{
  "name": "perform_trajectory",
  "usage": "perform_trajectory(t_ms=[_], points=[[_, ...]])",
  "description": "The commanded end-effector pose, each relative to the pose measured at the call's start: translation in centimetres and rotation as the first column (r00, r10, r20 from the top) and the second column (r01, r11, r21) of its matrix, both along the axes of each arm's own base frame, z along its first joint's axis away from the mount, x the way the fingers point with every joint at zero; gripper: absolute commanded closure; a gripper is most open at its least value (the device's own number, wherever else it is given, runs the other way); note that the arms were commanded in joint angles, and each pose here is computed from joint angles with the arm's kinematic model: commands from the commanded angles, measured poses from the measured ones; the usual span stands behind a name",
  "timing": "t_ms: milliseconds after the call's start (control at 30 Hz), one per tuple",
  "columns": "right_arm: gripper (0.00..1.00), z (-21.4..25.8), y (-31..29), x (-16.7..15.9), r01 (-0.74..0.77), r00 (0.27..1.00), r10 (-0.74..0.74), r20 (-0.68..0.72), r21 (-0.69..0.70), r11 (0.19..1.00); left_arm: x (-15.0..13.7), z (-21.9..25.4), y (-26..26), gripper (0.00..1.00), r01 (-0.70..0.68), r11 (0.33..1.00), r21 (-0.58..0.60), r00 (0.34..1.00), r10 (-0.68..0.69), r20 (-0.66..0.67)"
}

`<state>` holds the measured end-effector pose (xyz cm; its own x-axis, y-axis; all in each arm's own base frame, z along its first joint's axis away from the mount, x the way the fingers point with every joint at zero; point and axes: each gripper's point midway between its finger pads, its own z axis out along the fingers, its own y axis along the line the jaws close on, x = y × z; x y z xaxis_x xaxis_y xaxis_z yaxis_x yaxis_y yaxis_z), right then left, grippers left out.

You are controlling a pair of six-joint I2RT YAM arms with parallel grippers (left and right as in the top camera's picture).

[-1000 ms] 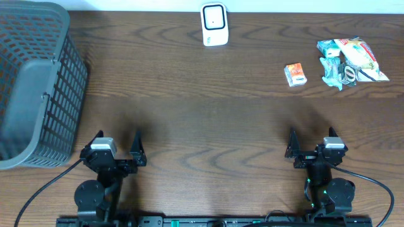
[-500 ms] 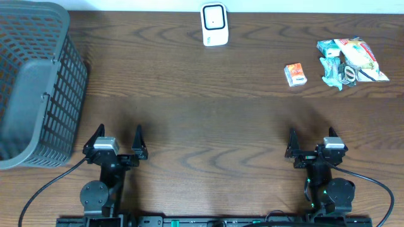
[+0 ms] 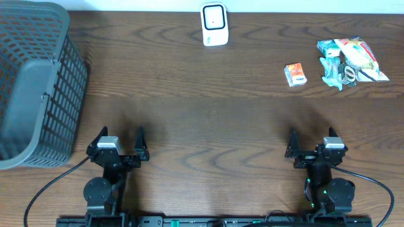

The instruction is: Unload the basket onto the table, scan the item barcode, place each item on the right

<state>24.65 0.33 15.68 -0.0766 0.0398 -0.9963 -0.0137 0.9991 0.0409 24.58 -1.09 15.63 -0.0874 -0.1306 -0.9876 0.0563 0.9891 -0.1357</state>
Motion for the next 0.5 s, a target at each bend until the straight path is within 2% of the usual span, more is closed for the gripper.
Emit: perform_trajectory(t_ms=[0, 167, 467], points=[[0.01, -0.05, 0.03, -0.03, -0.002, 1.000, 0.002, 0.000, -0.012, 1.000, -0.22, -1.69, -0.25, 0.03, 0.012, 1.000, -0.002, 0.998, -0.012, -0.064], [0.01, -0.05, 0.03, -0.03, -0.002, 1.000, 0.002, 0.000, -0.012, 1.000, -0.22, -1.66, -0.33, 0.02, 0.026, 0.997, 0.066, 0.998, -0.022, -0.058], [0.01, -0.05, 0.03, -0.03, -0.002, 1.000, 0.002, 0.000, -0.012, 1.000, -0.23, -1.74, -0.35, 0.02, 0.032, 0.995, 0.093, 0.998, -0.026, -0.060]])
